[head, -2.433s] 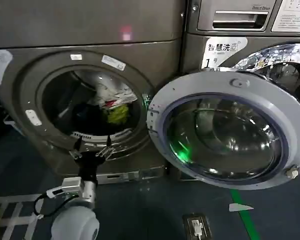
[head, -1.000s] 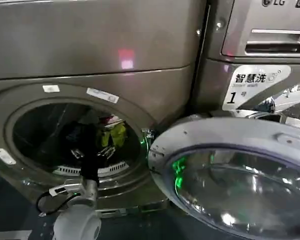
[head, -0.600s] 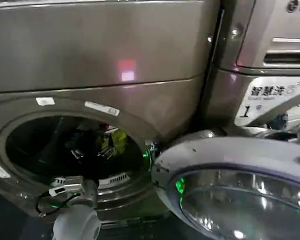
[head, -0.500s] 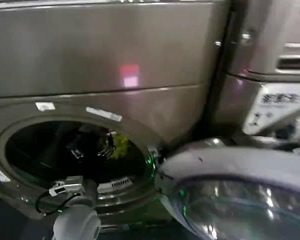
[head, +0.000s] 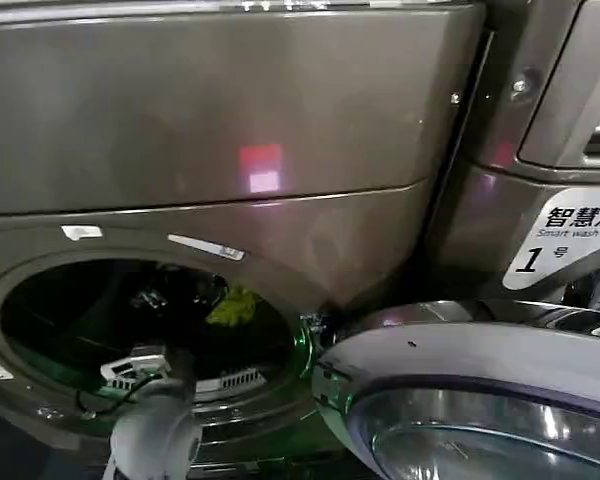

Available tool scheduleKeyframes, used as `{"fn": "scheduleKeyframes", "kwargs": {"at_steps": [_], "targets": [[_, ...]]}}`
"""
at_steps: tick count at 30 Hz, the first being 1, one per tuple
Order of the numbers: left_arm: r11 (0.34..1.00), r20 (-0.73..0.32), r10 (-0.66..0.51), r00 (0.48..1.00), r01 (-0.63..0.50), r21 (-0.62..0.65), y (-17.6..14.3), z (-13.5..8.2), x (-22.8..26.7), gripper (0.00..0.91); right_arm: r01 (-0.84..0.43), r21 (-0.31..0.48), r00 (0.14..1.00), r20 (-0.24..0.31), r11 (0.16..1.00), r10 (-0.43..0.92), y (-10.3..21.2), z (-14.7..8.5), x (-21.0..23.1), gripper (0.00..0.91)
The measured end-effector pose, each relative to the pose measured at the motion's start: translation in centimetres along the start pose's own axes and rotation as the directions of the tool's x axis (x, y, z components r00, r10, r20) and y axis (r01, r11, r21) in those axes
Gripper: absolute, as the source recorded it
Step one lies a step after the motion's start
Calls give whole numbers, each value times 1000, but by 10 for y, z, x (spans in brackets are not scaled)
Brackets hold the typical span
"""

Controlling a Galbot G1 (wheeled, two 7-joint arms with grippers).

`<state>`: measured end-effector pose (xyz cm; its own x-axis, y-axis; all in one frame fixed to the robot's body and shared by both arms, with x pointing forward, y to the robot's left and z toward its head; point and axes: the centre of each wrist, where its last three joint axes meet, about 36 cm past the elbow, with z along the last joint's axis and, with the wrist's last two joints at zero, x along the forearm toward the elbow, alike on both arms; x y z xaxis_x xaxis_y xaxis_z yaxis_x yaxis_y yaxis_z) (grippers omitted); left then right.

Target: Grasp the clothes from the dryer.

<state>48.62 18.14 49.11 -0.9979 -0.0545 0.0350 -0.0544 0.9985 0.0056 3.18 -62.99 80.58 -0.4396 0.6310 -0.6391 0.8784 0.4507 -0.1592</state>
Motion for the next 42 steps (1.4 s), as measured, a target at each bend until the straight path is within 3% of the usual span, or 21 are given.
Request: {"fn": "scheduleKeyframes", "kwargs": {"at_steps": [17,29,35,38,42], "targets": [[998,-121,5,993,-14,-69,12,5,-117,907,3,-33,1000,9,999,-2,1,3,-1,907],[951,-272,199,941,-253,-178,26,-6,-173,907,2,-34,1000,16,999,-1,-3,-4,0,907],[855,-346,296,890,-408,-320,33,-9,-196,907,1,-29,1000,18,1000,-1,-5,-7,0,907],[769,-380,347,858,-492,-408,40,-10,-208,907,5,-27,1000,18,1000,-5,-4,-8,-1,907],[609,-424,433,796,-605,-514,36,-10,-223,907,9,-22,1000,21,1000,-8,-4,-11,-1,907]]}}
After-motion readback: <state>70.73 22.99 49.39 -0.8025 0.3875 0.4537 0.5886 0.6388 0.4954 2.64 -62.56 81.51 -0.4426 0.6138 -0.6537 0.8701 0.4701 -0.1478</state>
